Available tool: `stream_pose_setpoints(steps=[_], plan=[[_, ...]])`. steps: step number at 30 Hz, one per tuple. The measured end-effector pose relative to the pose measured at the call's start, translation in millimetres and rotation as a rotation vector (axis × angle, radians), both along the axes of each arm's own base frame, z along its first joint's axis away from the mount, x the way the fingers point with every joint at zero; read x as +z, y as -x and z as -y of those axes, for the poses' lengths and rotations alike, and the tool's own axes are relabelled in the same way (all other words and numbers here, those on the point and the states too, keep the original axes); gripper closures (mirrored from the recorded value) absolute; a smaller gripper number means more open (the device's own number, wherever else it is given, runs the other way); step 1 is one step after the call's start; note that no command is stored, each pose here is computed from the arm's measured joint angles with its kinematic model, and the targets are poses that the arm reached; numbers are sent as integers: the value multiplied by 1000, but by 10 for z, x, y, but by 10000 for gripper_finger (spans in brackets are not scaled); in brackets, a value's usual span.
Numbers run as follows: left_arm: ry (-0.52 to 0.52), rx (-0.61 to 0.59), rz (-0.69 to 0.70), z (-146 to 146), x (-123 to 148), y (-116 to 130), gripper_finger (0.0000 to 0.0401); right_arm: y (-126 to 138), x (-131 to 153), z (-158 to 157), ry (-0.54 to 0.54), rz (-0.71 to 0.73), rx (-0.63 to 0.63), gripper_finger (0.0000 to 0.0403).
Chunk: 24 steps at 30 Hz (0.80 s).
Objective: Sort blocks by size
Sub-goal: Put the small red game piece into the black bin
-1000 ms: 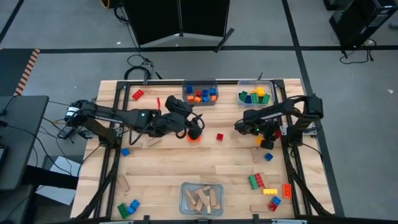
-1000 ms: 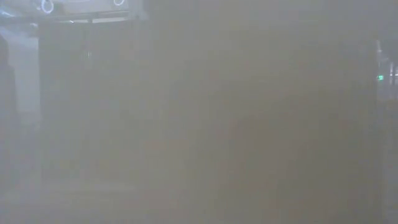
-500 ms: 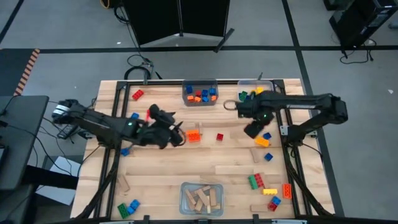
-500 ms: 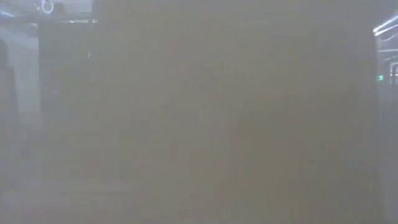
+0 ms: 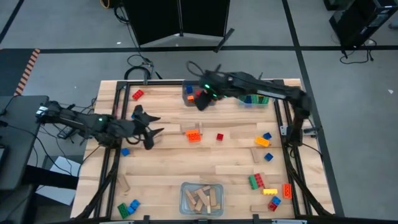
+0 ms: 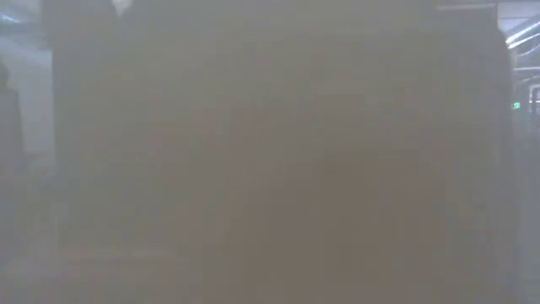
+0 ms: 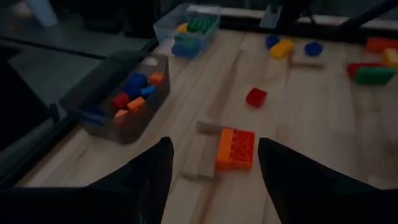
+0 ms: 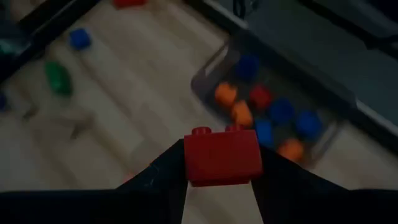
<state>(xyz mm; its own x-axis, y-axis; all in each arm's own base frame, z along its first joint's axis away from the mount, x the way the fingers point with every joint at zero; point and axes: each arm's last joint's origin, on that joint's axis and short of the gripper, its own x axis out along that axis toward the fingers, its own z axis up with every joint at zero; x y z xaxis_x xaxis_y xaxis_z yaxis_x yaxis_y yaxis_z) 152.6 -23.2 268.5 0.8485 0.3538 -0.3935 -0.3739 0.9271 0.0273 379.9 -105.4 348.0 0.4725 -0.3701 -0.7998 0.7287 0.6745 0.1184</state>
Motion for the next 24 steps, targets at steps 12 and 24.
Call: stream_pose_setpoints(steps=[12,24], plan=[[-10,-11,27,-81,83,314,160,-344,-867,989,-148,-104,-153,233],[-27,1,-17,-89,46,331,160,-300,-1222,1286,-248,-126,-264,225]])
